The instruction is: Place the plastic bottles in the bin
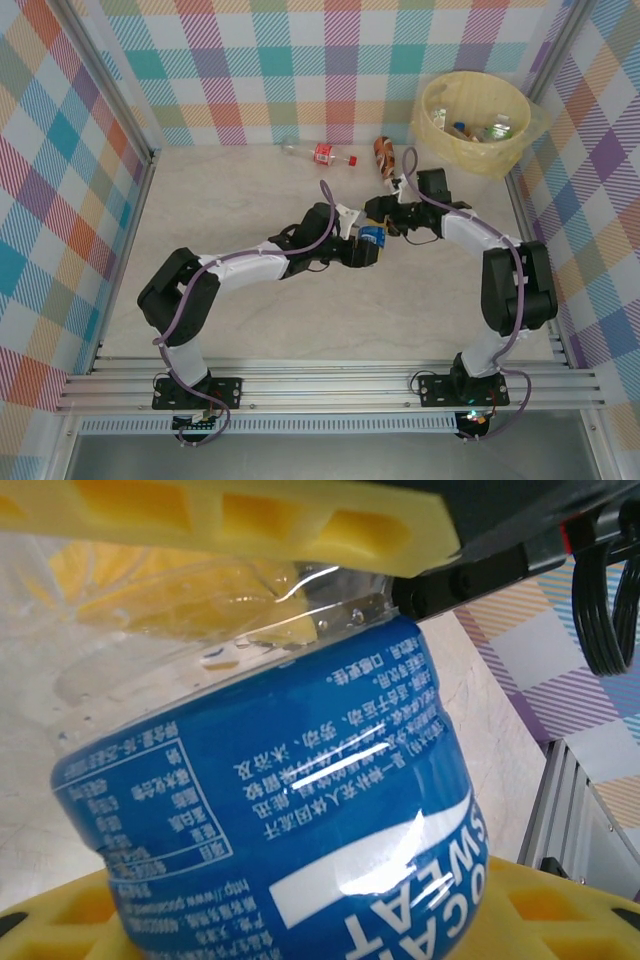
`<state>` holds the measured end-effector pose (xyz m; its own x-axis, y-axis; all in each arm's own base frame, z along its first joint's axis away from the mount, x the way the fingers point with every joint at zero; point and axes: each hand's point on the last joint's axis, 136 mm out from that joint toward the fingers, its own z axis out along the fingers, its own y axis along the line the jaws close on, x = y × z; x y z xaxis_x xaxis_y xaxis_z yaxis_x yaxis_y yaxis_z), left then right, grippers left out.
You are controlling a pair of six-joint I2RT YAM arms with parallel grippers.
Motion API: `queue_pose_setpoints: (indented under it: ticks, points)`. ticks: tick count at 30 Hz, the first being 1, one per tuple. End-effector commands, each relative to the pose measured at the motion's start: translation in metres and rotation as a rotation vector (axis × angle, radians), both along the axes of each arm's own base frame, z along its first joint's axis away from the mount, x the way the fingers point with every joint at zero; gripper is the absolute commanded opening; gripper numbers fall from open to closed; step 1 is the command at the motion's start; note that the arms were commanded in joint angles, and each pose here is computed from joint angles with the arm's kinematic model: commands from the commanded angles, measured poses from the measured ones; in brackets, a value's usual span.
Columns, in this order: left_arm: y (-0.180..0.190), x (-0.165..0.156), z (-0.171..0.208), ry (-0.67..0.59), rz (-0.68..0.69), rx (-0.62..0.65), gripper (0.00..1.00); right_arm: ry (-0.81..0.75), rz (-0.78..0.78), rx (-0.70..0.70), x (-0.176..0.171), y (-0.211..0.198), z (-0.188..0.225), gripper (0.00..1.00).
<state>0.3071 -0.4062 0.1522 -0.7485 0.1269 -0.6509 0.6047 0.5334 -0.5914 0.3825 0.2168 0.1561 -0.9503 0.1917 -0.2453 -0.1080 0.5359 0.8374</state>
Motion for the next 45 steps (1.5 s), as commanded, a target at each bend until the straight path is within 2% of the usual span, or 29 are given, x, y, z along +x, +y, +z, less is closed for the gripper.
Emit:
queue_pose_setpoints:
  ticks: [1, 2, 6, 12, 19, 24, 32, 38, 42, 45]
  points:
    - [-0.006, -0.002, 0.035, -0.05, -0.015, -0.059, 0.77, -0.141, -0.031, -0.04, 0.012, -0.006, 0.04, 0.51]
    - [-0.004, -0.002, 0.039, -0.057, -0.012, -0.067, 0.85, -0.169, -0.037, -0.05, 0.014, -0.008, 0.049, 0.51]
    - [0.006, -0.005, 0.071, -0.095, 0.003, -0.136, 0.99, -0.287, -0.088, -0.095, 0.029, -0.023, 0.09, 0.51]
    - [0.045, 0.002, 0.111, -0.199, 0.157, -0.159, 1.0, -0.508, -0.26, -0.224, 0.069, -0.072, 0.171, 0.51]
    - [0.104, 0.019, 0.1, -0.242, 0.442, -0.06, 1.0, -0.708, -0.485, -0.349, 0.117, -0.142, 0.252, 0.52]
    - [0.124, 0.023, 0.091, -0.228, 0.529, -0.027, 1.0, -0.763, -0.58, -0.373, 0.143, -0.178, 0.284, 0.53]
    - [0.134, 0.025, 0.081, -0.212, 0.575, 0.001, 1.0, -0.798, -0.769, -0.541, 0.192, -0.241, 0.287, 0.53]
    - [0.142, 0.026, 0.076, -0.21, 0.606, 0.019, 1.0, -0.758, -0.748, -0.685, 0.215, -0.256, 0.262, 0.56]
    - [0.148, 0.028, 0.071, -0.204, 0.637, 0.021, 1.0, -0.694, -0.678, -0.694, 0.215, -0.249, 0.237, 0.65]
    - [0.149, 0.029, 0.07, -0.205, 0.642, 0.009, 1.0, -0.686, -0.625, -0.675, 0.209, -0.24, 0.236, 0.83]
